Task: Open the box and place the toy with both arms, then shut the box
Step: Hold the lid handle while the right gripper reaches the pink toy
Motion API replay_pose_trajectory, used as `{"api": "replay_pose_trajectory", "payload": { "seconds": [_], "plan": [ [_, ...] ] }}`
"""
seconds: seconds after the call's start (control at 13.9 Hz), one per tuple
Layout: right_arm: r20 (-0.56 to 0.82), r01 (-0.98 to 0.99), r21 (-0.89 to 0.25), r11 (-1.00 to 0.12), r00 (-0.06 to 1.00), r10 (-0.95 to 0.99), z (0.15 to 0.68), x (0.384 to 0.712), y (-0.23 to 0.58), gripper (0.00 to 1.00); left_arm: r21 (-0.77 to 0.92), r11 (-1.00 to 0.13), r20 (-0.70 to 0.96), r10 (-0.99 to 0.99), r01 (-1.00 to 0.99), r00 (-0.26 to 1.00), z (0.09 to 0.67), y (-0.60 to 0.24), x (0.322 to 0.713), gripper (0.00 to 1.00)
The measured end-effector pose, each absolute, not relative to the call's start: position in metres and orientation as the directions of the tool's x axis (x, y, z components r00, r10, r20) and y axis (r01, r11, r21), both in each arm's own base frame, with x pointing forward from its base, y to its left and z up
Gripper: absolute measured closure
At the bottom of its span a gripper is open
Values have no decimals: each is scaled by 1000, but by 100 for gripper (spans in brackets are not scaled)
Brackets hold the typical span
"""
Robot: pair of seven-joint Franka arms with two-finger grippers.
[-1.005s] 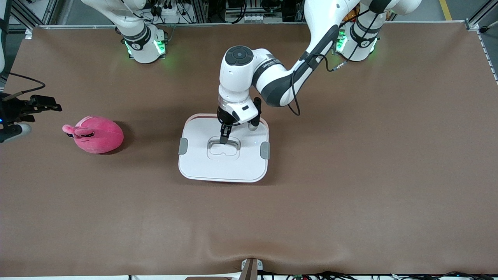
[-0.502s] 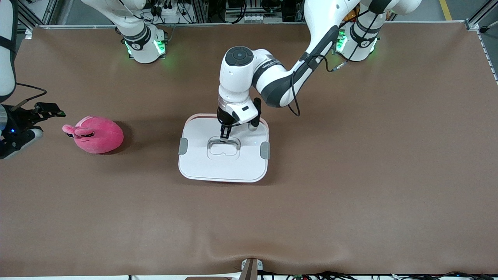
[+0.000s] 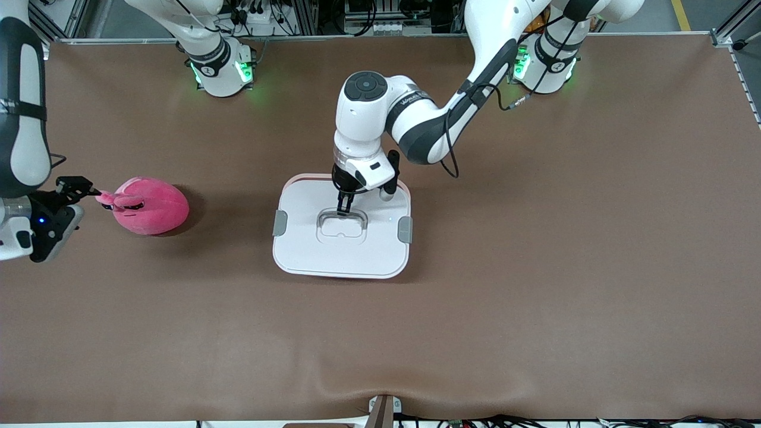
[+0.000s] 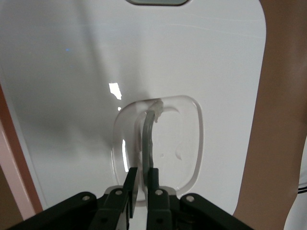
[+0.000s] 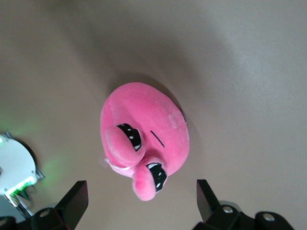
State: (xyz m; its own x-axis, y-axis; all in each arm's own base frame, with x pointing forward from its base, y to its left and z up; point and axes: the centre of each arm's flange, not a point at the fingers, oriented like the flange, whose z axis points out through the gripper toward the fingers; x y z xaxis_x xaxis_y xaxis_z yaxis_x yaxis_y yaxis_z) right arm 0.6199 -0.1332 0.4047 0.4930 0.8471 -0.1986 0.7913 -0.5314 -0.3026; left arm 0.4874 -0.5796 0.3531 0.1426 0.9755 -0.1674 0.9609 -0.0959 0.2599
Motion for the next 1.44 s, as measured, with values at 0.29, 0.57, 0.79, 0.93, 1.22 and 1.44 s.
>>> {"api": "replay_pose_trajectory", "payload": {
  "seconds": [0.29, 0.57, 0.79, 0.93, 1.22, 1.44],
  "plan": [
    [-178, 823, -335, -458, 422, 889, 394, 619, -130, 0, 260, -96, -167, 976, 961, 143, 353, -579, 488, 94],
    [-136, 874, -328, -360, 333, 933, 378, 619, -130, 0, 265, -92, -172, 975, 960, 141, 356, -580, 489, 94],
    [-118, 892, -322, -316, 293, 949, 363, 614, -128, 0, 275, -42, -196, 976, 961, 99, 369, -579, 495, 94],
    [-98, 917, -301, -263, 245, 965, 359, 611, -126, 0, 282, -23, -207, 975, 959, 85, 377, -578, 497, 94],
    [-77, 932, -299, -205, 191, 979, 353, 595, -122, 0, 291, -13, -211, 974, 957, 77, 394, -575, 497, 94],
    [-70, 941, -279, -190, 178, 982, 352, 582, -115, 0, 278, 10, -191, 980, 960, 46, 400, -563, 504, 94]
  ]
}}
